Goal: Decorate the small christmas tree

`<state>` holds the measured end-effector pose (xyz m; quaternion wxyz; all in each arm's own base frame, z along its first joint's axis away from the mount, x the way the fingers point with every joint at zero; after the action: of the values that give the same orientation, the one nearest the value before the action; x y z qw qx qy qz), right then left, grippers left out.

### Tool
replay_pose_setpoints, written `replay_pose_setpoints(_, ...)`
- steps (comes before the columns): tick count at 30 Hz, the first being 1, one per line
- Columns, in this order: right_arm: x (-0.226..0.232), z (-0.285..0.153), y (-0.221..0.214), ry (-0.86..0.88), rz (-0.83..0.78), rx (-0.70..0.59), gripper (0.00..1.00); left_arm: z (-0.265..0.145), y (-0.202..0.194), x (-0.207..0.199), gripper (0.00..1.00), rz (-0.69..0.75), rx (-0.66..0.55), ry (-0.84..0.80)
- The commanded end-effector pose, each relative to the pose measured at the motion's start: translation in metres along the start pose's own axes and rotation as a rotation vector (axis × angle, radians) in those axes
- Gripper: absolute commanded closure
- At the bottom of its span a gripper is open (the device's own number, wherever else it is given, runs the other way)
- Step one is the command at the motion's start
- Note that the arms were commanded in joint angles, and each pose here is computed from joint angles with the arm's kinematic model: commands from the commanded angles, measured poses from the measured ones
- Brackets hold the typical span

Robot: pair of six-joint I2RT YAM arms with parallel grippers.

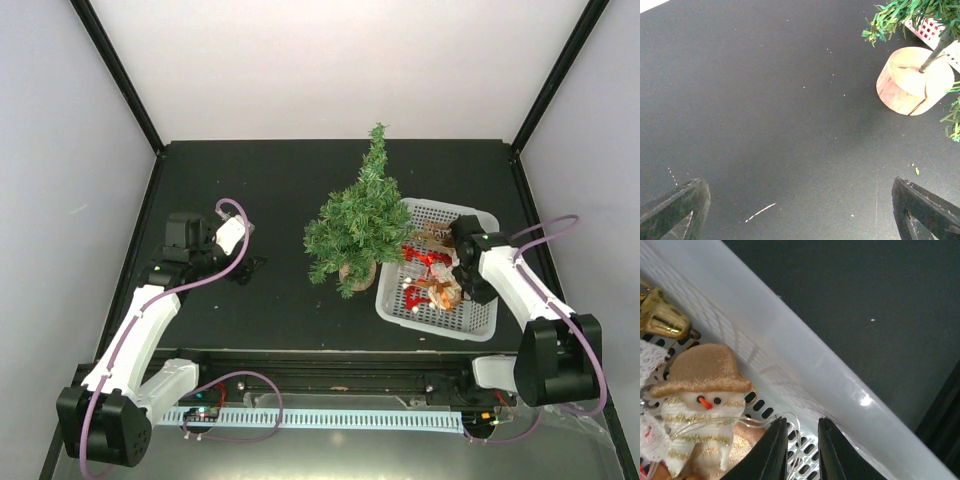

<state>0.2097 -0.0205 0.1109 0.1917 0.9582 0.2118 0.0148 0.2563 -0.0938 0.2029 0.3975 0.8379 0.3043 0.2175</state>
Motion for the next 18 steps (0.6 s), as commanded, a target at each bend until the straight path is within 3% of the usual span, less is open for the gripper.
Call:
replay_pose_setpoints(1, -0.012, 0.008, 0.018, -0.053, 0.073, -0.039, 0.81, -0.004, 0.007, 0.003, 0.01, -0.001, -0.011, 0.008)
replay_pose_setpoints(11, -0.025, 0.011, 0.06, -0.093, 0.258, -0.093, 0.8, -0.002, 0.007, 0.004, 0.01, -0.003, -0.009, 0.004)
replay_pose_setpoints(18, -0.005, 0.002, 0.078, -0.011, 0.182, -0.111, 0.81, 0.0, 0.003, 0.004, 0.01, -0.005, 0.002, 0.004)
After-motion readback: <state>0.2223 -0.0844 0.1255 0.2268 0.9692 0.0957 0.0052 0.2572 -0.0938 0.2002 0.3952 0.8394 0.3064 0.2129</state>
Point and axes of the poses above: each gripper's point midway between its finger pads, its own z axis out along the fingers, its own x axis along the line the jaws close on, y = z × x, the point moved 3 cm from there along -z, back along the fingers, and after that the axes turned 9 degrees about z, right-handed, at the moved point
